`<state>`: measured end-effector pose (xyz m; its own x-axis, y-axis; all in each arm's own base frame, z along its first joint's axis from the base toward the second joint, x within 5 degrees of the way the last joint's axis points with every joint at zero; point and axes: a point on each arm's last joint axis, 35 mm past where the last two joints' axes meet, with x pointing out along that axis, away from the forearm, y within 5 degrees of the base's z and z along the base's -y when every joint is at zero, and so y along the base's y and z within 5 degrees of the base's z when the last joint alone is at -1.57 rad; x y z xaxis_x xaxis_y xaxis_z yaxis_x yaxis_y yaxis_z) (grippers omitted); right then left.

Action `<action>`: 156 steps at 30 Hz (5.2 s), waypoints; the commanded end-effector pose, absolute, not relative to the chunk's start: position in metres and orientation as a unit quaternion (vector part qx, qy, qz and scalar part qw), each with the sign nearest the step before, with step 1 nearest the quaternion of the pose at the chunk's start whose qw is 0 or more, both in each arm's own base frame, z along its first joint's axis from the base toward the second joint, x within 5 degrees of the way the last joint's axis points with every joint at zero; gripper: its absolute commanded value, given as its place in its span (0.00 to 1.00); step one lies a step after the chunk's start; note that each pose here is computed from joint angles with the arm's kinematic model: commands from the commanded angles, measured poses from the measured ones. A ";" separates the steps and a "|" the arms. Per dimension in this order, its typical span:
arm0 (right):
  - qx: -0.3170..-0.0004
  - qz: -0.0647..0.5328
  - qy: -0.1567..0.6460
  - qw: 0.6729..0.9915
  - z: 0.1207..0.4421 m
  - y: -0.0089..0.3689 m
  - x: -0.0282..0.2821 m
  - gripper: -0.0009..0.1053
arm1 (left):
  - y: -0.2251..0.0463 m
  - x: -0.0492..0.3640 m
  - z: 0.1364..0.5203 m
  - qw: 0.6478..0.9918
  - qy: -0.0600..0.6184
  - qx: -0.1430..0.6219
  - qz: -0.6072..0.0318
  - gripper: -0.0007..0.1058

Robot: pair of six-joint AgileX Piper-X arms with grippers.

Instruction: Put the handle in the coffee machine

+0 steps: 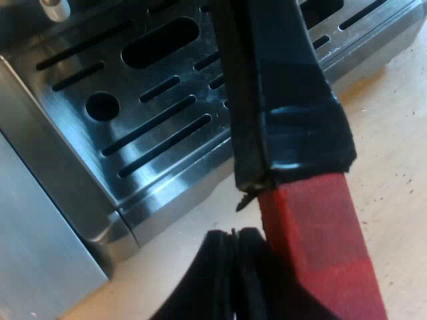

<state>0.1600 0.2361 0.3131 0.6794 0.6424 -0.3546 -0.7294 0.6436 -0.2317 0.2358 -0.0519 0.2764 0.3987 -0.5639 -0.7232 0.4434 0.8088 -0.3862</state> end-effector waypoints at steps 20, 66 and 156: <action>-0.167 0.384 0.113 0.901 0.322 0.233 0.157 0.60 | -0.084 0.223 0.279 0.779 0.493 -0.178 -0.342 0.01; -0.158 0.341 0.152 0.914 0.340 0.198 0.138 0.60 | -0.039 0.161 0.334 0.894 0.374 -0.046 -0.241 0.13; -0.153 0.039 0.024 0.987 0.371 0.004 -0.005 0.60 | -0.010 -0.039 0.372 0.989 0.122 -0.049 -0.067 0.67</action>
